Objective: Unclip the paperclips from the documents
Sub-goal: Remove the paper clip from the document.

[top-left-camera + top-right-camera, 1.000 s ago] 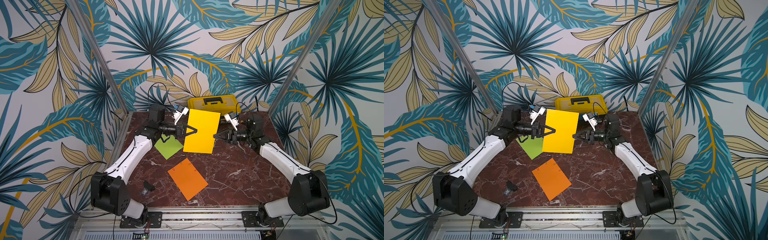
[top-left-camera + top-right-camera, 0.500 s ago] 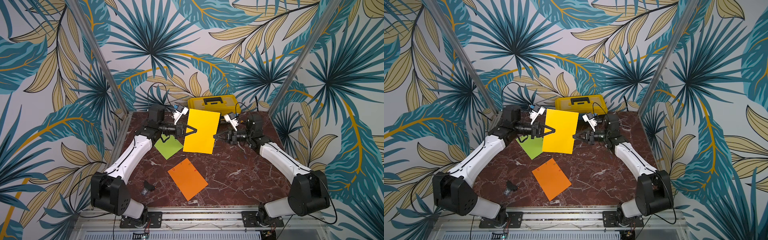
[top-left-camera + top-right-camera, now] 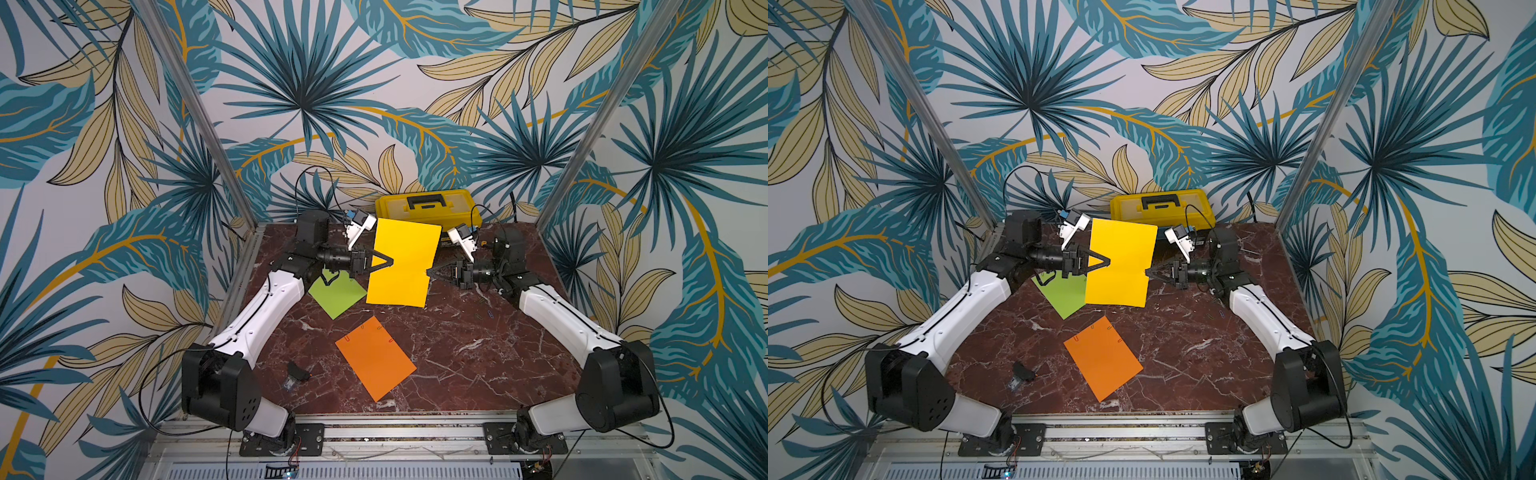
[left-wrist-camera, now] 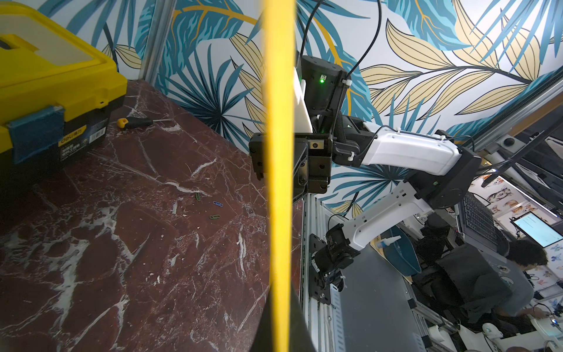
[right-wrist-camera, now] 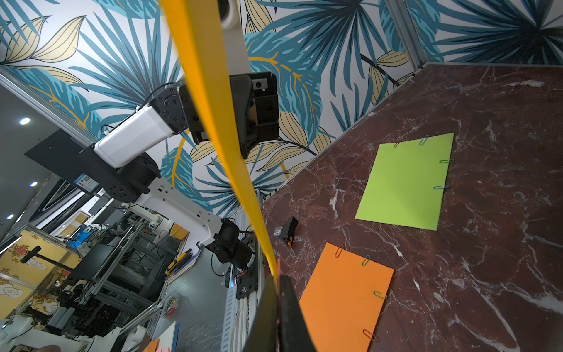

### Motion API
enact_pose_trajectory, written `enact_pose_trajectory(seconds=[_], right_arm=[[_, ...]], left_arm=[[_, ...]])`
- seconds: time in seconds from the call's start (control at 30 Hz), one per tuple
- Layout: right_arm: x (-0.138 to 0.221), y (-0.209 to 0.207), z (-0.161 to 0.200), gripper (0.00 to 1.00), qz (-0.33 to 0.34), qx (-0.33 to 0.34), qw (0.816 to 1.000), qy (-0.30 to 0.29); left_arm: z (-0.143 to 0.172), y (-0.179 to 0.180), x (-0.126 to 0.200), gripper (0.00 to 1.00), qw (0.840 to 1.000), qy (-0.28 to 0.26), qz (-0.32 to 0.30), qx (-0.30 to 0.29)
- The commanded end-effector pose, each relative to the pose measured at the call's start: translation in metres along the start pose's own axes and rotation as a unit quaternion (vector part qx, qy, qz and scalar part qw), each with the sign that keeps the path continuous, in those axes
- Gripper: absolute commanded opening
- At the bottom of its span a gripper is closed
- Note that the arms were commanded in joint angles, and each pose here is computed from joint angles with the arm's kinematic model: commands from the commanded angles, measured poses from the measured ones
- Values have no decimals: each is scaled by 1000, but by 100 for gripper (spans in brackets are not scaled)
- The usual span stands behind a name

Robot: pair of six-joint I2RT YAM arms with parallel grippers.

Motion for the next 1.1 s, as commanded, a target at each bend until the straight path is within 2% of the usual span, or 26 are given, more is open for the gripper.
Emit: enact_pose_trajectory(seconds=[0.0,1.07], right_arm=[[5,2,-7,5,12,13,1000,-7],[8,-4,-5,6,27,8,1000,-7]], left_arm=[[-4,-9,9,0,1000,-12,-3,-28],[-4,-11,12,0,999,-14,-2,-30]])
Point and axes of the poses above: each gripper's point midway between its finger pads, its own x axis back along the fingers, its own y axis along the line the jaws close on, z = x × y, the point moved 3 cm from there along x, back along the fingers, and after that the axes turned 4 degrees about x, right-handed, at the moved point
